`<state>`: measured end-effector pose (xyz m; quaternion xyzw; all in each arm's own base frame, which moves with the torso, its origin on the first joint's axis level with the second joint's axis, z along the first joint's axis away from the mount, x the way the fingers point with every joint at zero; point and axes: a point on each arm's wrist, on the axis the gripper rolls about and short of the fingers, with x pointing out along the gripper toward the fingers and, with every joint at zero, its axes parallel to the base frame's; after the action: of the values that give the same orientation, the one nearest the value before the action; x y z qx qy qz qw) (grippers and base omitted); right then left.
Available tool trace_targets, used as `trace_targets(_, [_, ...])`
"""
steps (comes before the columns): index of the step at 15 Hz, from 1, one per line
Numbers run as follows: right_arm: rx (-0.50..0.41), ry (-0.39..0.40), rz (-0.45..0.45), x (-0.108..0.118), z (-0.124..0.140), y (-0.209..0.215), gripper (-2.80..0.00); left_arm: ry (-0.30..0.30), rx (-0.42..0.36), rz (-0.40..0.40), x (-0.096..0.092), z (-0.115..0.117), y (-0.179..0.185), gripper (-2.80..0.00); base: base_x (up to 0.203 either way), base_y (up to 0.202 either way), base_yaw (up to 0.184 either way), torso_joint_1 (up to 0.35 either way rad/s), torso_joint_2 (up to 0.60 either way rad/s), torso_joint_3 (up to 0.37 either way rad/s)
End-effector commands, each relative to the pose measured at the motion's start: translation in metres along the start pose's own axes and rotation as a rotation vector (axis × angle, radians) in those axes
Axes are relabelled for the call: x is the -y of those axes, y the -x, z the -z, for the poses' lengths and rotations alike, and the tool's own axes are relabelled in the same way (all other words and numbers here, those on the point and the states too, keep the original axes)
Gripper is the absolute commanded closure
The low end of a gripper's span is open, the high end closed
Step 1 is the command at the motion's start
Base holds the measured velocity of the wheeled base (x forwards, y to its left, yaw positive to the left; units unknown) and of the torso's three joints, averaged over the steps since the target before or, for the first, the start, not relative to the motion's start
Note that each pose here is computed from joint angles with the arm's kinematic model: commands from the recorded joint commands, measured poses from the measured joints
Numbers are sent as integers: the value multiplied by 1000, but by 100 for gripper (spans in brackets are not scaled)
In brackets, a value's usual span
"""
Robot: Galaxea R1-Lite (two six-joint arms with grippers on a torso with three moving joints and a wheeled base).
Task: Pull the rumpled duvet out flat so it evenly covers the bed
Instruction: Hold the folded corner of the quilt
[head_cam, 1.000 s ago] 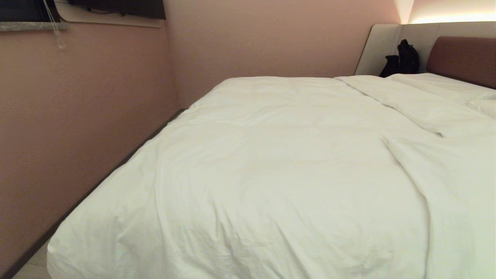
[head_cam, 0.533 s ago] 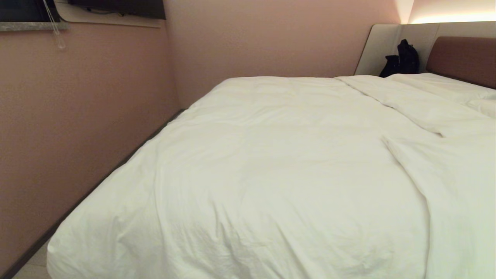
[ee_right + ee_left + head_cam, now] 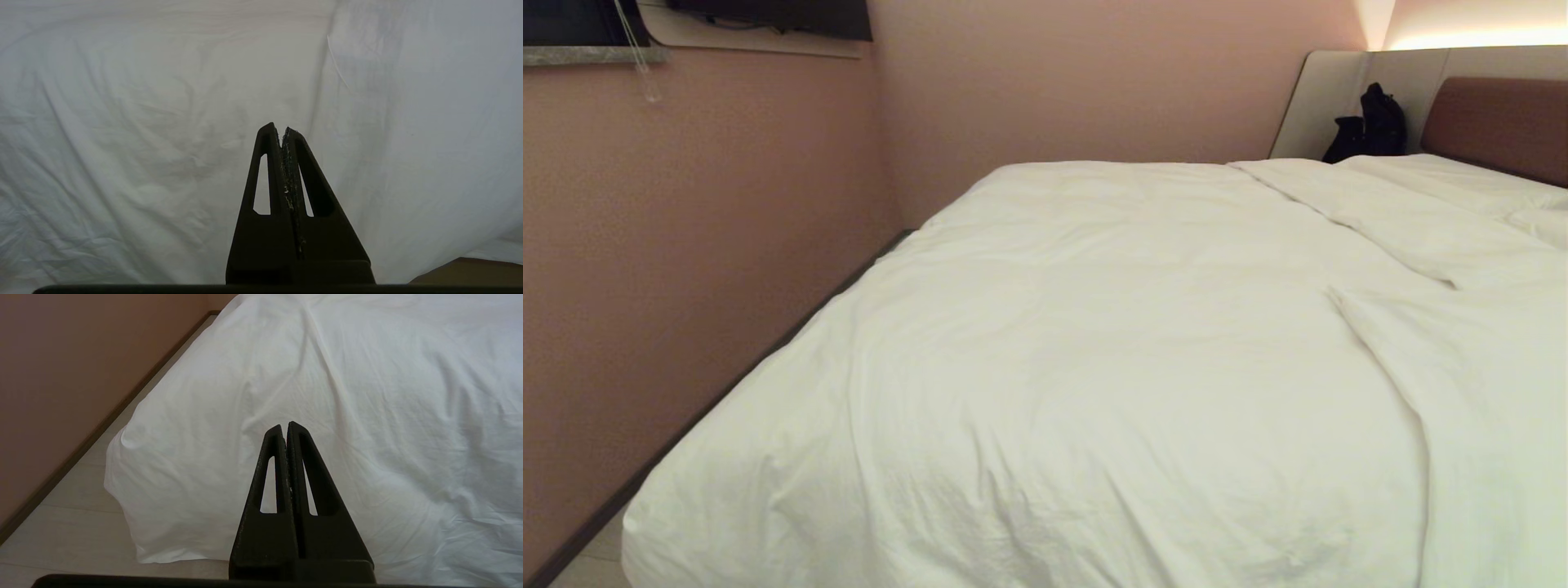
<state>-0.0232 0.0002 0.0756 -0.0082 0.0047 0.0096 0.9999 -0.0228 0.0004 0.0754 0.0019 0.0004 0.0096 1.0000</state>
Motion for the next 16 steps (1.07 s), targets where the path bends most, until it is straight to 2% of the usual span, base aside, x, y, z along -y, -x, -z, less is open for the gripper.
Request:
trace_targets(1, [-1, 0, -1, 0, 0, 0, 0, 3, 0, -1, 0, 0, 0, 0, 0, 0, 0, 0, 0, 0])
trace_targets(10, [-1, 0, -1, 0, 0, 0, 0, -10, -4, -1, 0, 0, 0, 0, -7, 0, 0, 1, 0, 0])
trace_targets(16, [-1, 0, -1, 0, 0, 0, 0, 11, -1, -4, 0, 0, 0, 0, -188, 0, 0, 2, 2, 4])
